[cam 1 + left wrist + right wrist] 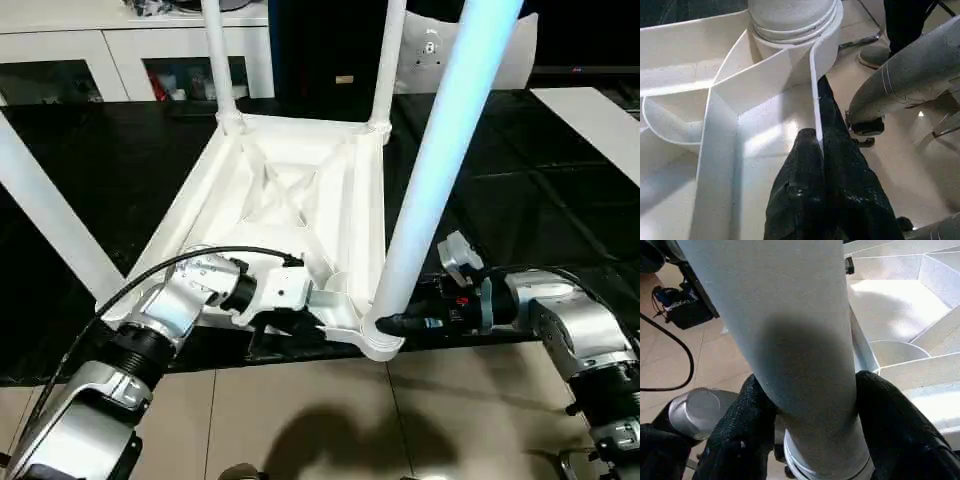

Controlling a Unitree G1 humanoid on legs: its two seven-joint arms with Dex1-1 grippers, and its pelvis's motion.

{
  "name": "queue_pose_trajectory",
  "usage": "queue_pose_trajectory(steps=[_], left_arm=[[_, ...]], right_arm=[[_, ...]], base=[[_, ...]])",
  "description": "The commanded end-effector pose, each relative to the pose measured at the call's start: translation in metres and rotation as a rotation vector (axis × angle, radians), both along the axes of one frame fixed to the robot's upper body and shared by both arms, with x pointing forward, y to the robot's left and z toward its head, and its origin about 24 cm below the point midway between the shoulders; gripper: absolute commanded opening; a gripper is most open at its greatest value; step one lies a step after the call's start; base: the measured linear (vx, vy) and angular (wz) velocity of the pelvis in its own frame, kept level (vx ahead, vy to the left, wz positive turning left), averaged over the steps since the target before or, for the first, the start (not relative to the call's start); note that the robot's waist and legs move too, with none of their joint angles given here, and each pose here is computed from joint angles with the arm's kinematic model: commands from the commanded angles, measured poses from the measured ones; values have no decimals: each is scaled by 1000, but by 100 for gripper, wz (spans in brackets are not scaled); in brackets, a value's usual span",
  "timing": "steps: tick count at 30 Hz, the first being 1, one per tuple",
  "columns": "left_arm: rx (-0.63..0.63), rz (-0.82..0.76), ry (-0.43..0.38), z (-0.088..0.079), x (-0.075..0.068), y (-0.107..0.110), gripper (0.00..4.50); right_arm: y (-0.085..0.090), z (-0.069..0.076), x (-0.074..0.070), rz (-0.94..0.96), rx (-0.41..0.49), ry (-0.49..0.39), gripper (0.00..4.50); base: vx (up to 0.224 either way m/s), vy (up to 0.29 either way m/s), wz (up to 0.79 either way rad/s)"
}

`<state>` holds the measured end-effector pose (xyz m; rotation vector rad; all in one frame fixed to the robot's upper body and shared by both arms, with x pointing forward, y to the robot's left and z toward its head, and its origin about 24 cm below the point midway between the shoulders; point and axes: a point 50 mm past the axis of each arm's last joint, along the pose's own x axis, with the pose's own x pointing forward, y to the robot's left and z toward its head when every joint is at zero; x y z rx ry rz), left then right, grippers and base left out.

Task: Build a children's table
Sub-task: Rotate leg to tighten

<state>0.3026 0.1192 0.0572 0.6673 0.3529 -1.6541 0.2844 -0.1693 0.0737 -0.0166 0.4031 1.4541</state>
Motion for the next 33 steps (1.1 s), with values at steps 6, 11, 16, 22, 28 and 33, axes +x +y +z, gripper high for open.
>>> queue_pose_trajectory(steps=[6,11,16,22,28,33], left_arm=[[-15,48,108,-13,-11,-14,0],[-95,216,119,-9,-2,-35,0],[-184,423,85,0,10,-61,0],[-170,470,17,2,12,-72,0],[-129,490,-11,-2,14,-62,0],[-93,468,-40,-4,17,-46,0]], right_arm=[[18,-2,6,-137,42,-10,207],[35,-11,33,-458,-4,-45,204],[56,-15,46,-652,-19,-37,200],[64,-22,56,-786,-47,-43,233],[63,-19,54,-755,-29,-74,310],[46,-18,43,-651,-29,-123,344]], base=[[0,0,0],[0,0,0],[-32,7,-6],[0,0,0],[0,0,0],[0,0,0]])
